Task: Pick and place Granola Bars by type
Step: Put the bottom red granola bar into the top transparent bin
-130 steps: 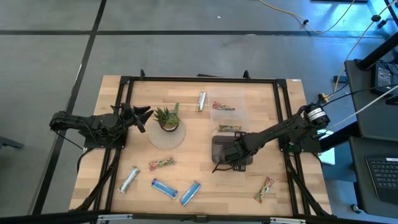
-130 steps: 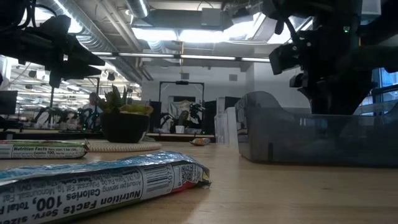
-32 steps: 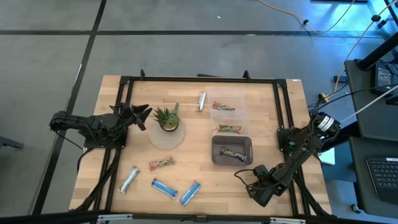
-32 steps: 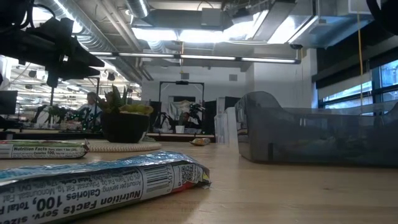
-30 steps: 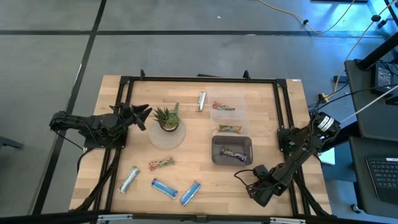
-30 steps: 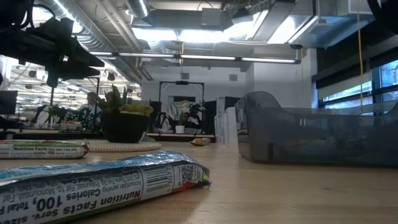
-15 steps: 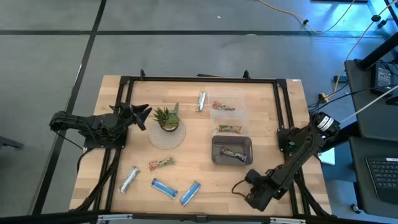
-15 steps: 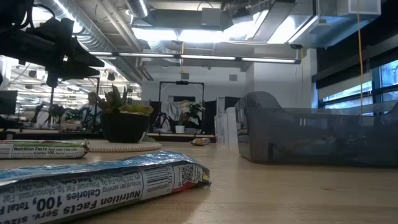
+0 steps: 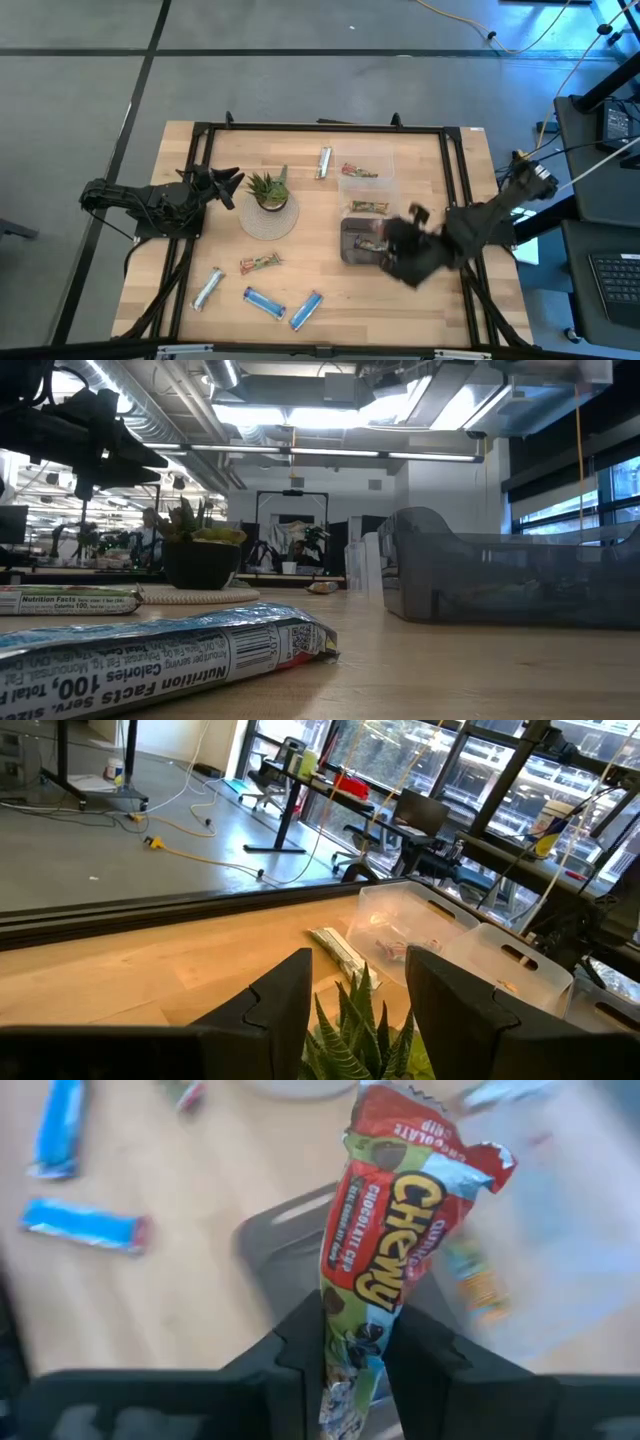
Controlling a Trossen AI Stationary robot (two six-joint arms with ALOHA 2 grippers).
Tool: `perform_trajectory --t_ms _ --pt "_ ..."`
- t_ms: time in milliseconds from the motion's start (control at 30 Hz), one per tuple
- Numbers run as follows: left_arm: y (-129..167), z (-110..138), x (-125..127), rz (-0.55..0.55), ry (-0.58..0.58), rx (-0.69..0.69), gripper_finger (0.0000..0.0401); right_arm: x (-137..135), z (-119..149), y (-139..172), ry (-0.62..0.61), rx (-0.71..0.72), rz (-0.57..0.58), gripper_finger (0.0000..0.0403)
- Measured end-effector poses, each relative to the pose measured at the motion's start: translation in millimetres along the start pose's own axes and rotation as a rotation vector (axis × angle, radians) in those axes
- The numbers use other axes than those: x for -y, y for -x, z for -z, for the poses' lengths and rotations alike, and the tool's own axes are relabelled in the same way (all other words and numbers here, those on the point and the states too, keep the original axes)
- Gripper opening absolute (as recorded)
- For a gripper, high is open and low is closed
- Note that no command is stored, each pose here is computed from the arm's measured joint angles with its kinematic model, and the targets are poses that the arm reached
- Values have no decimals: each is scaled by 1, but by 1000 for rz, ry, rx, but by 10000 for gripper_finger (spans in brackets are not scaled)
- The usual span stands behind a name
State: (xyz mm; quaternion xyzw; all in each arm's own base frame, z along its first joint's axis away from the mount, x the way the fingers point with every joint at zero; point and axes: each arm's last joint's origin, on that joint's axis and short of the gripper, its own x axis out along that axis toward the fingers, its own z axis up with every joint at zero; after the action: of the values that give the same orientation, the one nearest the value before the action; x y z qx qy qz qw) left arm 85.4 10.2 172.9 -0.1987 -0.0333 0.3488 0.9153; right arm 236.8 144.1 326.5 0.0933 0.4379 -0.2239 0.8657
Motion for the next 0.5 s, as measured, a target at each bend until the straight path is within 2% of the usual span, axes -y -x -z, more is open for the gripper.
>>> perform_trajectory --t_ms 100,167,367,500 --pt "0 0 0 0 0 0 157 29 -24 -4 25 7 36 94" --pt "0 0 0 0 -1 0 157 46 -38 -11 87 -1 65 94" --pt "0 0 0 -3 -2 1 157 94 -76 -42 200 -37 148 95" --pt "0 0 -1 -18 -2 9 157 123 -101 -67 276 -46 96 95"
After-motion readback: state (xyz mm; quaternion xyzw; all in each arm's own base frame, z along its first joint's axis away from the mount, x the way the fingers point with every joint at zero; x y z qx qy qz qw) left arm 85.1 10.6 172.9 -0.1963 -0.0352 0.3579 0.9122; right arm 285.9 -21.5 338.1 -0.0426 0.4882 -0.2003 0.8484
